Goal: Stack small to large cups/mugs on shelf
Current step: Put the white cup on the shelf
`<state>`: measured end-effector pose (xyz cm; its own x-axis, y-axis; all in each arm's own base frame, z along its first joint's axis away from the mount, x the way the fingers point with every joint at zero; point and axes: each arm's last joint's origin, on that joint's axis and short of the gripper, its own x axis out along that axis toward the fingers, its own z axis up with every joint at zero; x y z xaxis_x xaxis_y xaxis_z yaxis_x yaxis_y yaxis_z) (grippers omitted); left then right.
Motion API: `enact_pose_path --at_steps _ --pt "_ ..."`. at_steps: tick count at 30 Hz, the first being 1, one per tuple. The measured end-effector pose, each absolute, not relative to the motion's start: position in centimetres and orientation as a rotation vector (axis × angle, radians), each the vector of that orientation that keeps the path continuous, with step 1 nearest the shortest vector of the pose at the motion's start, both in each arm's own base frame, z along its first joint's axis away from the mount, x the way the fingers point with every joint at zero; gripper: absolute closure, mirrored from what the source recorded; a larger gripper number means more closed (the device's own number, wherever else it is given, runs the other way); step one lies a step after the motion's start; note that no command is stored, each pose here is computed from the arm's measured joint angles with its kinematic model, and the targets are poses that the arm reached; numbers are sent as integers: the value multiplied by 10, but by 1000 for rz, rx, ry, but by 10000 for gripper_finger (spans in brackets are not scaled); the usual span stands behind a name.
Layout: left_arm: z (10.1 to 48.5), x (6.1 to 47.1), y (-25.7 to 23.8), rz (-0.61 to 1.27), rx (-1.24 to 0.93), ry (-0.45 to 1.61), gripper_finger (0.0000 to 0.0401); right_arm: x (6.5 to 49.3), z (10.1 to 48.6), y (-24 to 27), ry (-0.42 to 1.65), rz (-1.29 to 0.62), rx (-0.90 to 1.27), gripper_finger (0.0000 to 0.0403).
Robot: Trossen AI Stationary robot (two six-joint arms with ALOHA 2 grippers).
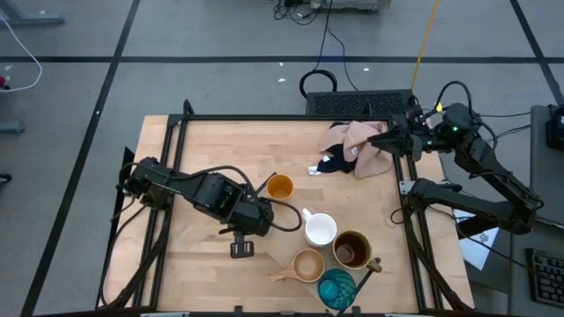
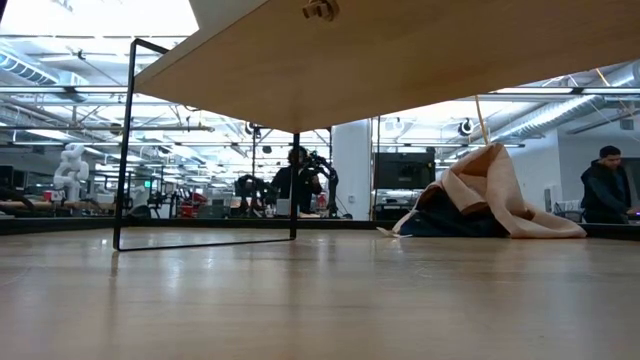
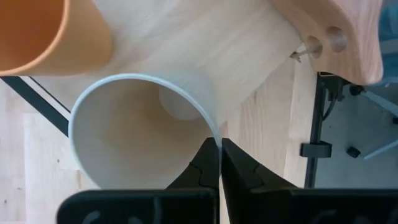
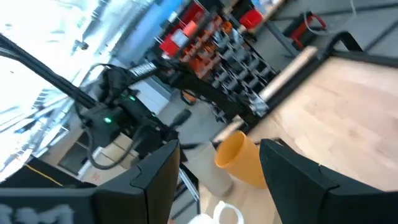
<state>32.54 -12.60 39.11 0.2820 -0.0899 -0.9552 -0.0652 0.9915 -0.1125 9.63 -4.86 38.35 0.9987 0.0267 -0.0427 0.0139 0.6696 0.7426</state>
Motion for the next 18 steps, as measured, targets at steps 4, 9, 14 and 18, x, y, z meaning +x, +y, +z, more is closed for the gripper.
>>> enact_pose_path --at_steps 4,9,14,18 --pt "391 326 -126 -13 -124 1281 401 95 391 -48 -36 46 803 190" --pt "389 328 -126 -27 -125 1292 400 93 396 -46 -79 67 800 190" --pt "387 329 -127 -43 -124 1299 394 92 396 -45 -79 68 804 190" --pt "387 329 -127 -45 -139 1309 379 92 396 -45 -78 68 804 190"
